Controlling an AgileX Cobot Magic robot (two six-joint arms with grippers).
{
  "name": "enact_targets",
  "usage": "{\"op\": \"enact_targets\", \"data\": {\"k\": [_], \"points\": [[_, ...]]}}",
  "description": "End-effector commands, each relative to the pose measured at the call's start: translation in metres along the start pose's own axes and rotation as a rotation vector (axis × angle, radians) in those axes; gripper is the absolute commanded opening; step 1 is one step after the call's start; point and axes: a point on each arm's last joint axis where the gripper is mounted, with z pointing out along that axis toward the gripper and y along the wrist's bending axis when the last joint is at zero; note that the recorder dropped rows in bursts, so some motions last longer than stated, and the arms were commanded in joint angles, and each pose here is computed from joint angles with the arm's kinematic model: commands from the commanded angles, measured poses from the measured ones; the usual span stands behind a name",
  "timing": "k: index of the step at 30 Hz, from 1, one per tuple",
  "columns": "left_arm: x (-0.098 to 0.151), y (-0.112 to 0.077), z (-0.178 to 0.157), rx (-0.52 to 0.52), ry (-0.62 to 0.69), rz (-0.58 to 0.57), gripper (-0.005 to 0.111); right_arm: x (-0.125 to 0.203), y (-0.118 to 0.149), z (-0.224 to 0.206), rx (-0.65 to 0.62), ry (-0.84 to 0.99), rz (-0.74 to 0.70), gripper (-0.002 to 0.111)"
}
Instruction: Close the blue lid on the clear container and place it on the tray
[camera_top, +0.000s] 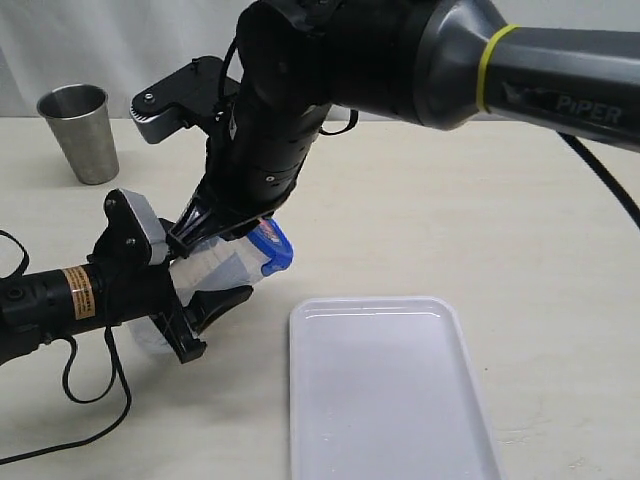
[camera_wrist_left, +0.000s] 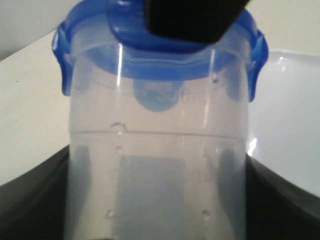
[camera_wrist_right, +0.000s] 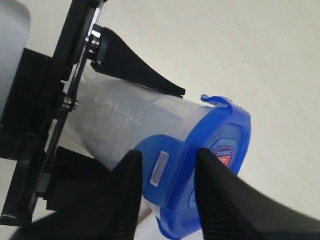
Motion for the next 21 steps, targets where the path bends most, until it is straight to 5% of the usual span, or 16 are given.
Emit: {"op": "enact_targets", "data": {"k": [1,21], "points": [[-0.015,0.002,0.0,-0.005,-0.141,0.001,0.0,0.014,0.015,0.029,-0.039,0.137,-0.02,0.029],[-0.015,0.002,0.0,-0.005,-0.136,0.001,0.0,0.014,0.03,0.044,0.018,0.151,-0.102,0.023]]}}
